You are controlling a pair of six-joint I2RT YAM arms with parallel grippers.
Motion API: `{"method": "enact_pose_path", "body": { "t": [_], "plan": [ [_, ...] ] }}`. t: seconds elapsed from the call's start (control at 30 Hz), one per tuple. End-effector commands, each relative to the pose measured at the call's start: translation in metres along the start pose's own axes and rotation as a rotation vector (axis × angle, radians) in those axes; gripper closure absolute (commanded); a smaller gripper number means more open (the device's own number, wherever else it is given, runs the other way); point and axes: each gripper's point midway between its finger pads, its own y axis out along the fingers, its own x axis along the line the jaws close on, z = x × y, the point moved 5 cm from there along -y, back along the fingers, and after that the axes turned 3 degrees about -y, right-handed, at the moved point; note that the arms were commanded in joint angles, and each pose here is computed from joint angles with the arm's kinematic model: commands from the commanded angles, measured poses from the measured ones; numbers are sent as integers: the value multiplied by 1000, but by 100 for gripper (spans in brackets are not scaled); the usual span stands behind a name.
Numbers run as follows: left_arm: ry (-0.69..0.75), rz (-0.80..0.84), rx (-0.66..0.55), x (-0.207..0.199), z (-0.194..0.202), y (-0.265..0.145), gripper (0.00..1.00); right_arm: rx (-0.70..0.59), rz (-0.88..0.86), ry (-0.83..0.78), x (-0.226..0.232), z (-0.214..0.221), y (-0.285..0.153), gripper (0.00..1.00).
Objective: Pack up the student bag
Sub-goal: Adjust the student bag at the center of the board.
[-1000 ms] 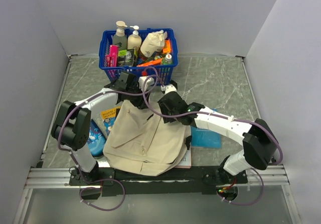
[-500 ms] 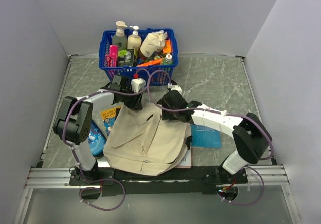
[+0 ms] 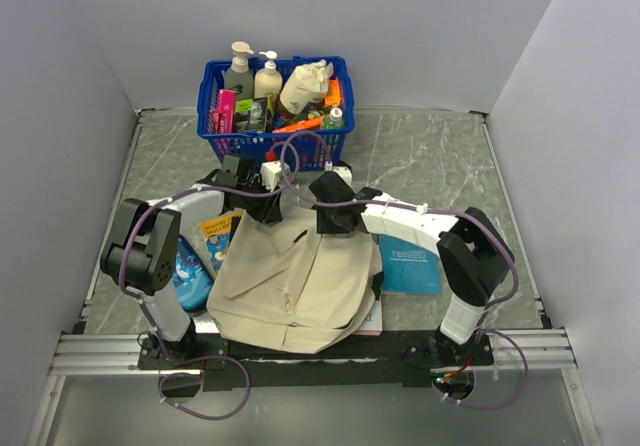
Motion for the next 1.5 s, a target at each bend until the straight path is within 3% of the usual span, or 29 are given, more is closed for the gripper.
{"method": "enact_pose_path", "body": {
  "t": [0.0,0.1,0.2,0.23,0.3,0.43,0.6,0.7,0.8,0.9,1.0,1.17,1.3,1.37,1.4,1.47],
  "plan": [
    [31,70,-24,-18,-1,-10,67,25,68,14,-2,-5,1,59],
    [38,70,-27,-19,0,-11,67,33,83,18,-6,-1,0,64],
    [46,66,-30,-19,-1,-12,67,26,80,18,-7,-1,-3,81],
    [47,64,-32,-20,-1,-13,68,28,83,16,-7,-2,-5,93],
    [50,50,-35,-18,-2,-15,68,7,84,-3,-8,-5,-12,100],
    [55,22,-39,-13,-5,-18,72,-48,19,-63,-8,-5,-35,100],
    [33,9,-51,-6,-16,-33,77,-235,-162,-208,-4,-21,-67,100],
    [28,1,-70,-11,-30,-51,76,-346,-204,-328,-1,-35,-74,100],
    [25,-20,-90,-17,-42,-72,67,-391,-232,-509,2,-39,-67,100],
    [31,-63,-95,-18,-43,-84,63,-353,-215,-595,3,-40,-58,100],
    [18,-116,-42,-11,-28,-84,57,-343,-198,-577,0,-40,-58,100],
    [-59,-113,101,-5,19,-64,51,-447,-250,-459,-5,-36,-77,100],
    [-93,-157,159,7,33,-53,45,-479,-288,-427,-9,-31,-92,100],
    [-108,-156,188,10,36,-48,27,-476,-312,-423,-9,-27,-97,100],
    [-110,-151,185,11,34,-45,25,-472,-313,-420,-10,-24,-96,100],
    [-117,-111,191,9,34,-38,32,-472,-334,-419,-10,-21,-98,100]
  ]
}}
